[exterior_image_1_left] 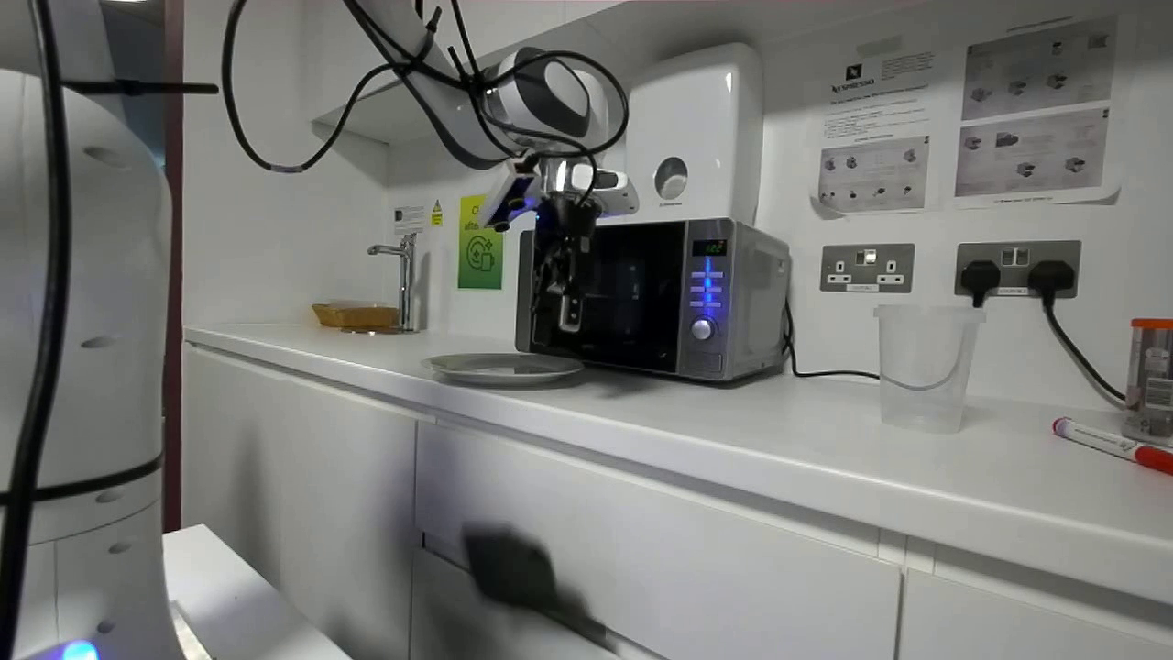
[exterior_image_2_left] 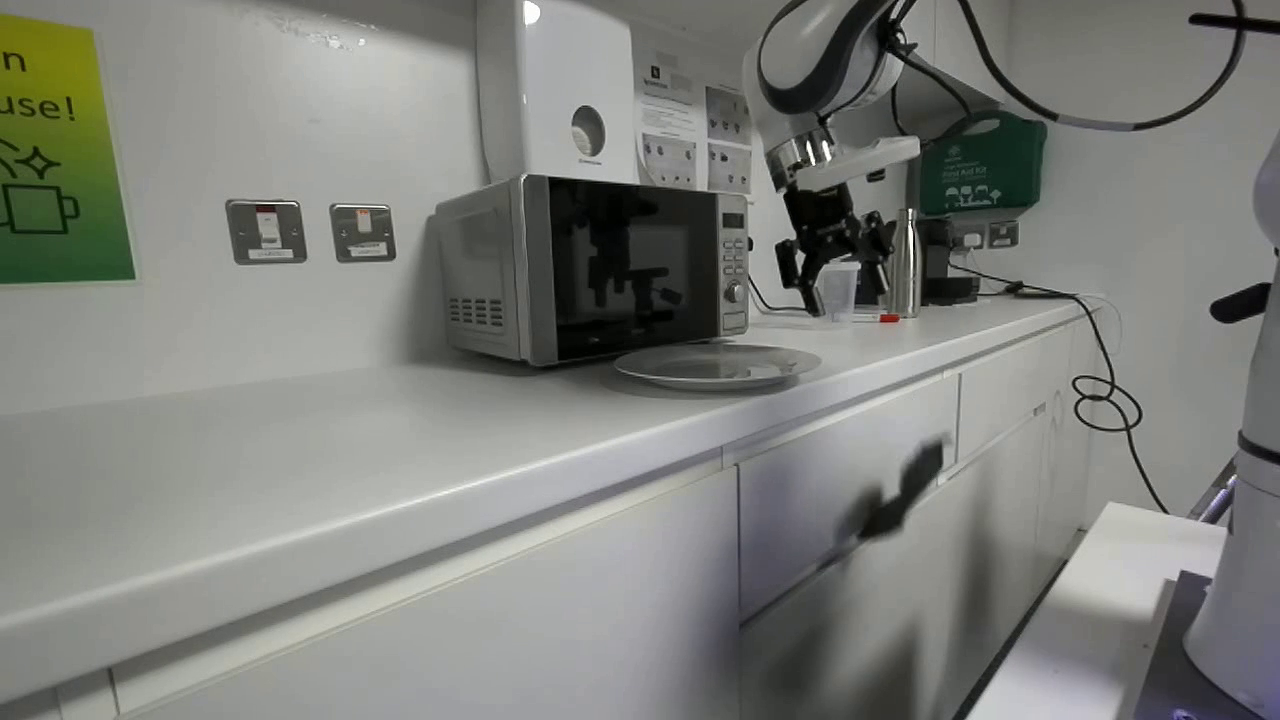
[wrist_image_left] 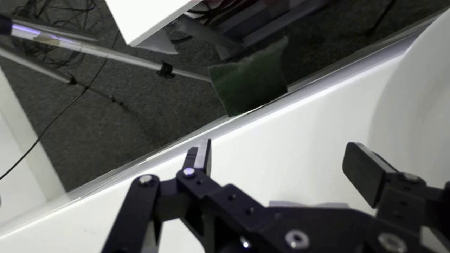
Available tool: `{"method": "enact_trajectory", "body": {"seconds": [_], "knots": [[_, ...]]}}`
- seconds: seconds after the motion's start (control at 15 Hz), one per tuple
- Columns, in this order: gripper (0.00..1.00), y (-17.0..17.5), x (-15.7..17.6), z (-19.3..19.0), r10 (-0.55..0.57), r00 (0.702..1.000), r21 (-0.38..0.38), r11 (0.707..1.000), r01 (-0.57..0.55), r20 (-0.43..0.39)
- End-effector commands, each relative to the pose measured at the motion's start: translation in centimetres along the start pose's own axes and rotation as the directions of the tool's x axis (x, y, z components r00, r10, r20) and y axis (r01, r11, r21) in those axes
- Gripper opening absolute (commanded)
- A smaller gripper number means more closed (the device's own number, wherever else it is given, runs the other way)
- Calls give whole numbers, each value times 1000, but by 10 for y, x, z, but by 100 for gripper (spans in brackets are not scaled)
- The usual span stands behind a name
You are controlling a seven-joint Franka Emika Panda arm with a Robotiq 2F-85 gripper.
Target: Pick up the cloth from the counter and use it to wipe the microwave door
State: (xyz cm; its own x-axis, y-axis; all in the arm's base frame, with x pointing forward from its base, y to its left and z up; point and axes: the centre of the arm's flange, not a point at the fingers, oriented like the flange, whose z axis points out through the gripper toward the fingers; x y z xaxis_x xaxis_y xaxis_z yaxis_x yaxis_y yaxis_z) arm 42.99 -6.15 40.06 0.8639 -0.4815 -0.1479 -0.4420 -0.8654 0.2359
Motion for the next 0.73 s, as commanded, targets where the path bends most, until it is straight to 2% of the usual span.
{"method": "enact_trajectory", "body": {"seconds": [0.0,0.13,0.4,0.47,0.67], "knots": [[100,0,2,-18,-20,992,150,989,1,124],[100,-1,-2,-25,17,992,162,986,-37,124],[100,-3,-8,-41,61,998,126,990,-62,14],[100,-1,-3,-28,27,998,140,990,-34,56],[100,-2,-7,-36,42,998,139,989,-47,35]]}}
